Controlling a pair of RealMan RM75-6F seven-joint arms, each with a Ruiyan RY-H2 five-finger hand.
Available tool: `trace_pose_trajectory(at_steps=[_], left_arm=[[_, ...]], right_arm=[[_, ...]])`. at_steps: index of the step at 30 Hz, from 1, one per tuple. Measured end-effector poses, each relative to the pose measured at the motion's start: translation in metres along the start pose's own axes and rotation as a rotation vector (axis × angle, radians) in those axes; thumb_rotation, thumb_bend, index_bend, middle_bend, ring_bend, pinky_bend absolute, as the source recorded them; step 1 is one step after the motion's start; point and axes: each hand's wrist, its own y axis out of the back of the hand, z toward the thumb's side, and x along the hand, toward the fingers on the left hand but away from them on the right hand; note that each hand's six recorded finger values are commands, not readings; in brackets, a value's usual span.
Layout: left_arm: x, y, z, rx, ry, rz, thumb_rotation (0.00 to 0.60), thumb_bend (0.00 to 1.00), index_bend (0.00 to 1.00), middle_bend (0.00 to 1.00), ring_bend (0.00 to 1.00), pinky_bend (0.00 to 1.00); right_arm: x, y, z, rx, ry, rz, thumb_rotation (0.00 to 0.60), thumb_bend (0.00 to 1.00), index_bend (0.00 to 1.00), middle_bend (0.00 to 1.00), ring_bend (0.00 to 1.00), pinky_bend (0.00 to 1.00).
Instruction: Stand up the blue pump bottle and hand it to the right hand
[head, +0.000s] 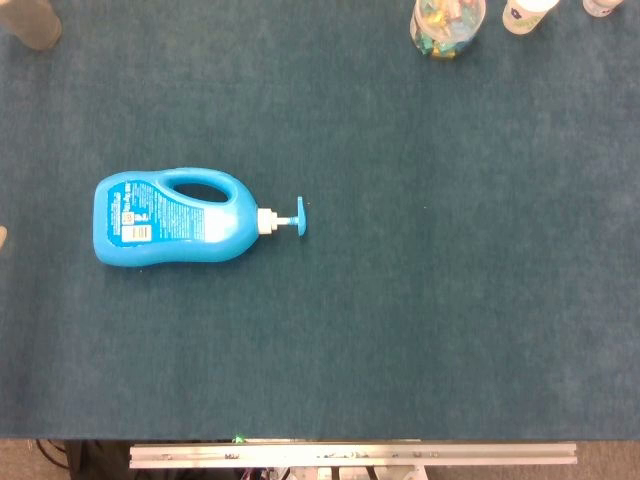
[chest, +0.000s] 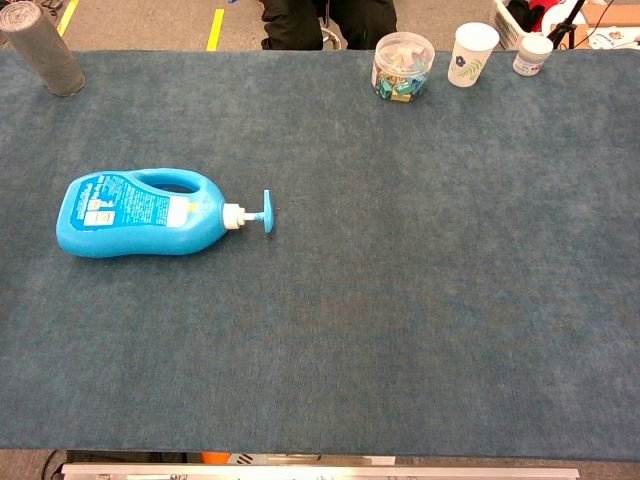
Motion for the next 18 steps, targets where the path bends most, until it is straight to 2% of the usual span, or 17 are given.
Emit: trace_pose_trajectory(at_steps=[18], left_arm=[[0.0093, -0.0014, 0.0097, 0.009, -0.058, -0.007, 0.600, 0.18, 0.11, 0.07, 0.01, 0.15]], right_arm=[[-0.0051, 0.0090, 0.0027, 0.006, 0.003, -0.028, 0.600, 0.20, 0.25, 0.30, 0.21, 0.27]])
